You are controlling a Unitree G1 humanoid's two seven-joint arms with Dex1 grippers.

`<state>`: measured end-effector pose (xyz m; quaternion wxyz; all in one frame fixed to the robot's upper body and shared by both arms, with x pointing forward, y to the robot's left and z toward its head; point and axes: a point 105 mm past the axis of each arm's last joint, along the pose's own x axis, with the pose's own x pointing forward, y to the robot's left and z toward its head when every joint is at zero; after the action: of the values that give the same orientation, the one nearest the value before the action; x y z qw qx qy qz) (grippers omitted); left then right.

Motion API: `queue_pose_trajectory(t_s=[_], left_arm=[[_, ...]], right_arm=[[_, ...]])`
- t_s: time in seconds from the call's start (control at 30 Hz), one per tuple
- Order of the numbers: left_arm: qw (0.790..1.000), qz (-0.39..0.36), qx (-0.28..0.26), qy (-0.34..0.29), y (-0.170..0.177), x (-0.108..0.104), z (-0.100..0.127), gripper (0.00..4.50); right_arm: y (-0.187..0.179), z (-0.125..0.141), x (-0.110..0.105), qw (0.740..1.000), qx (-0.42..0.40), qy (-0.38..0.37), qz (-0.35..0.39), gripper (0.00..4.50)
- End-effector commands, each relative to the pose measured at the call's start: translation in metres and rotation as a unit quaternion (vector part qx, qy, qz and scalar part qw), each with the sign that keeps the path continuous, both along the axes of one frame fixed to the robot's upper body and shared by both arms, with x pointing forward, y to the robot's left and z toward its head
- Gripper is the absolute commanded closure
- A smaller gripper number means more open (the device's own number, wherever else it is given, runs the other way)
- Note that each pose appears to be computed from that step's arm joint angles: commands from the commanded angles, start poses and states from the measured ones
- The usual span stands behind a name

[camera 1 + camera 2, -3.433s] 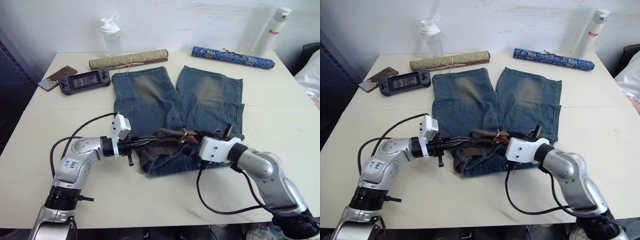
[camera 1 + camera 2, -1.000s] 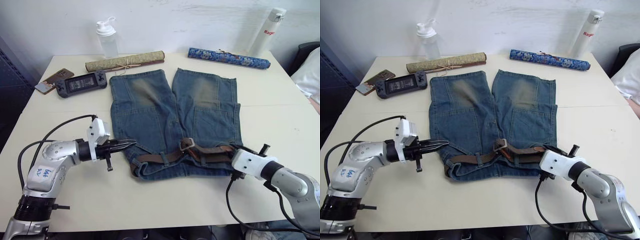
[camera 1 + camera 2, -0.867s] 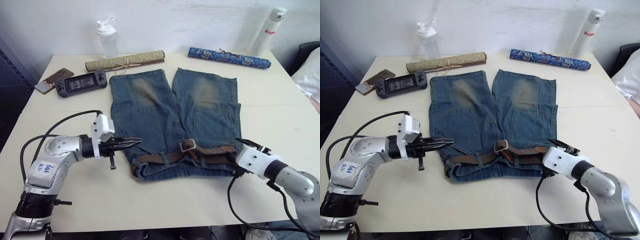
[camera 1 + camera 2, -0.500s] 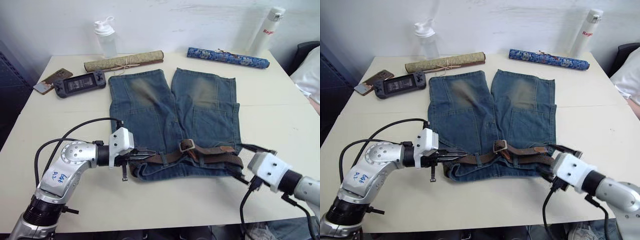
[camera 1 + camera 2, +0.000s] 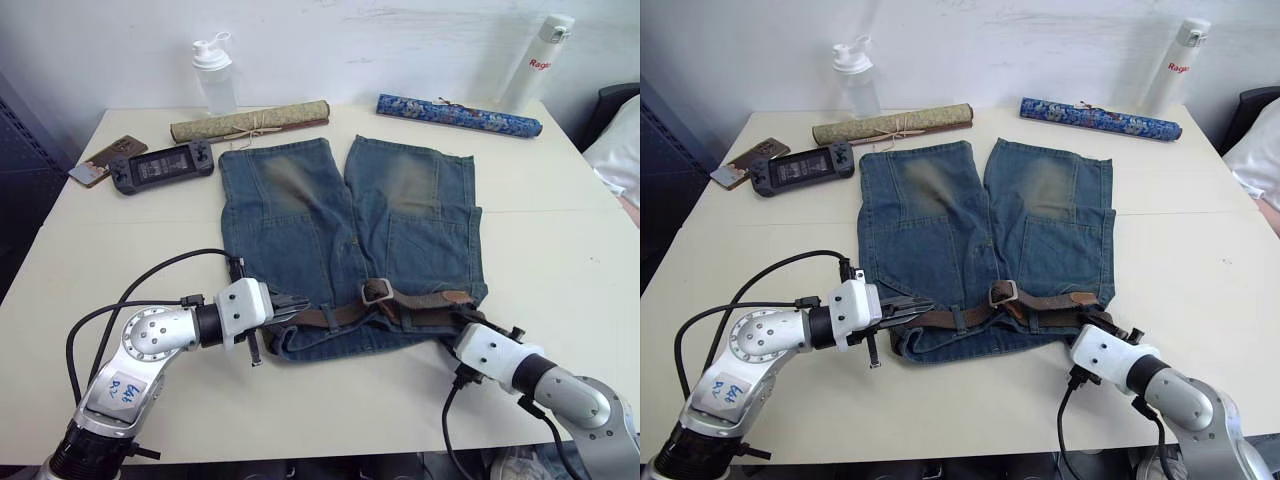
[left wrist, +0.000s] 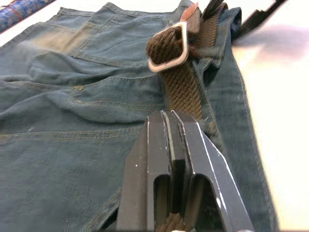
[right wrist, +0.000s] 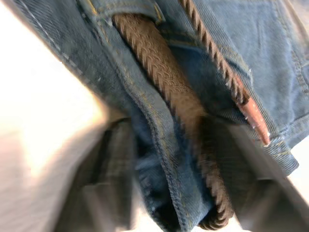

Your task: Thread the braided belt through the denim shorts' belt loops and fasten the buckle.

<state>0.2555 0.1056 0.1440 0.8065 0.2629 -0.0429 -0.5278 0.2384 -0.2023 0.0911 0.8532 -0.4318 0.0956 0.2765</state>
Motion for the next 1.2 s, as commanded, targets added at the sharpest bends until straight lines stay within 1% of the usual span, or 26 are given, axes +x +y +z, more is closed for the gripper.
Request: queue_pose_trajectory(t_s=[0.03, 0.07, 0.1, 0.17, 0.27, 0.37, 0.5, 0.53, 0.7, 0.8, 0.83, 0.97, 1.0, 1.1, 1.2], left_arm=[[0.998, 0.0, 0.031, -0.058, 0.004, 0.001, 0.002, 4.5], [0.996, -0.001, 0.047, -0.076, 0.006, 0.001, -0.002, 4.5], [0.994, -0.003, 0.058, -0.089, 0.007, 0.001, -0.005, 4.5], [0.992, -0.007, 0.072, -0.104, 0.01, 0.001, -0.012, 4.5], [0.989, -0.016, 0.077, -0.122, 0.007, 0.003, -0.017, 4.5], [0.989, -0.025, 0.077, -0.126, 0.002, 0.004, -0.018, 4.5], [0.988, -0.034, 0.075, -0.128, -0.004, 0.003, -0.012, 4.5], [0.988, -0.035, 0.08, -0.127, -0.002, 0.002, -0.012, 4.5], [0.982, -0.036, 0.136, -0.129, 0.006, 0.002, -0.022, 4.5], [0.972, 0.002, 0.198, -0.126, 0.024, 0.011, -0.037, 4.5], [0.966, 0.027, 0.219, -0.132, 0.033, 0.016, -0.04, 4.5], [0.951, 0.075, 0.262, -0.143, 0.052, 0.022, -0.048, 4.5], [0.948, 0.082, 0.269, -0.147, 0.056, 0.022, -0.05, 4.5], [0.94, 0.131, 0.263, -0.175, 0.069, 0.025, -0.046, 4.5], [0.933, 0.155, 0.262, -0.193, 0.074, 0.022, -0.046, 4.5]], right_arm=[[0.003, 0.005, 0.002, 1.0, 0.006, -0.017, -0.008, 3.76], [0.003, 0.005, 0.002, 1.0, 0.006, -0.018, -0.008, 4.0], [0.004, 0.005, 0.002, 1.0, 0.006, -0.019, -0.008, 4.35], [0.002, 0.004, 0.002, 1.0, -0.003, -0.018, -0.01, 4.37], [0.005, 0.006, 0.003, 1.0, -0.012, -0.023, -0.003, 4.37], [0.014, 0.008, 0.004, 0.999, -0.012, -0.029, 0.016, 4.37], [0.026, 0.009, 0.005, 0.998, -0.02, -0.031, 0.042, 4.37], [0.03, 0.008, 0.005, 0.998, -0.019, -0.029, 0.046, 4.37], [0.047, 0.01, 0.007, 0.998, -0.01, -0.032, 0.062, 4.37], [0.054, 0.014, 0.011, 0.997, 0.003, -0.036, 0.064, 4.37], [0.056, 0.016, 0.012, 0.997, 0.007, -0.037, 0.064, 4.37], [0.061, 0.019, 0.013, 0.997, 0.012, -0.037, 0.071, 4.37], [0.062, 0.019, 0.013, 0.997, 0.013, -0.037, 0.072, 4.37], [0.065, 0.019, 0.014, 0.996, 0.016, -0.036, 0.078, 4.37], [0.068, 0.018, 0.014, 0.996, 0.018, -0.033, 0.084, 4.37]])
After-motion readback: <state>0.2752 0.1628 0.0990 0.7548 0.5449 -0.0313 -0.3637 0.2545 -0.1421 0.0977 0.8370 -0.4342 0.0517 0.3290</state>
